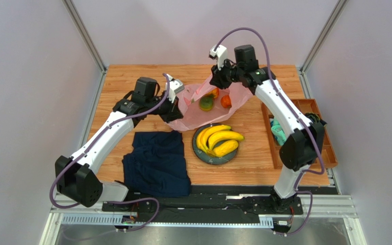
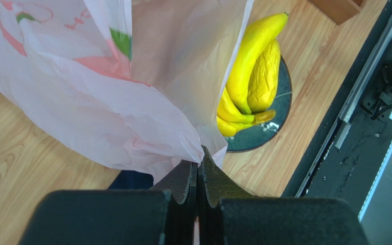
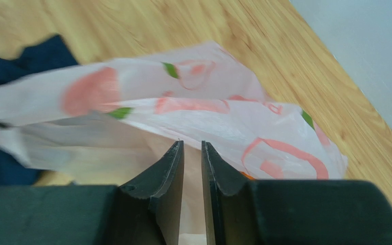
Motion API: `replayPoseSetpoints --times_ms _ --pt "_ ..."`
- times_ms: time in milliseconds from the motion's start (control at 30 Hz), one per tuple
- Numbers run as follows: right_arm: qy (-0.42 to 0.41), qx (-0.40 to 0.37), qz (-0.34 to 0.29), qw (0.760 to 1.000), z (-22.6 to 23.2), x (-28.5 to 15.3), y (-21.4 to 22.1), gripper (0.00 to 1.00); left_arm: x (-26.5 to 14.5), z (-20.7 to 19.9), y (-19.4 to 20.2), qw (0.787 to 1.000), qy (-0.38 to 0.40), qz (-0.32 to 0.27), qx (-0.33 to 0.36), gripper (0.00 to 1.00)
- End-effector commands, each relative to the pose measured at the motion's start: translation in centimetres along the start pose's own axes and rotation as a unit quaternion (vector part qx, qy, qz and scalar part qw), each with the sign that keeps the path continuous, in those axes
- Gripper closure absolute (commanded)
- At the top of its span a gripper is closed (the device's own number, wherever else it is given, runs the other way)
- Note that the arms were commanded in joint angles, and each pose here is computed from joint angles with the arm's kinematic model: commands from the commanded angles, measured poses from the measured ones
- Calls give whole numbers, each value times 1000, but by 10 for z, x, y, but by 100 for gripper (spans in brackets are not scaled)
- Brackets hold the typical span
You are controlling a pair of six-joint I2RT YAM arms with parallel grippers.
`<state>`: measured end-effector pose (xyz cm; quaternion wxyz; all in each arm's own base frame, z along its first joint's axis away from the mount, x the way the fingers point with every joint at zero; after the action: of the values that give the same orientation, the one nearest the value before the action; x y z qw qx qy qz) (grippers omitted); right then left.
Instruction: Take the fake fruits out of the plastic bag
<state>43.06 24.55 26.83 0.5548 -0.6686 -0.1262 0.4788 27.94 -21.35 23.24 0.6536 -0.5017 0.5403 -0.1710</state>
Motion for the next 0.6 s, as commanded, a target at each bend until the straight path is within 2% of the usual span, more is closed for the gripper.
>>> replayPoseSetpoints --times_ms 0,100,133,367,467,500,567 --pt "-108 76 9 991 54 -22 3 78 0 7 -33 999 -4 -36 16 100" --pt "-89 55 24 994 56 -33 20 77 0 9 -38 999 -7 -40 19 100" --pt "-66 47 38 996 52 -28 34 77 0 9 -39 999 -6 -41 18 100" --pt "36 3 84 996 4 6 60 71 -5 -1 -48 998 10 -61 -6 100" --pt "77 -36 116 990 -23 22 72 56 -7 -3 -51 998 15 -66 -5 100" --pt "81 -41 144 985 -31 32 87 48 -7 -3 -49 998 14 -63 -5 100" --pt "106 -53 162 980 -44 37 86 44 -7 -3 -46 998 13 -60 -2 100"
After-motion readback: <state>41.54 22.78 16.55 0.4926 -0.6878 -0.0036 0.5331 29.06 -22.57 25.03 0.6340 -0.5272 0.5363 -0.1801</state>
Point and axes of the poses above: each gripper's point midway between its finger pads, its own x axis out along the fingers, its own z axis along the line the jaws close on, y = z × x, the point moved 2 cm from there along -x, back along the fingers, and after that the axes turned 9 degrees about x, right-handed, at the moved point
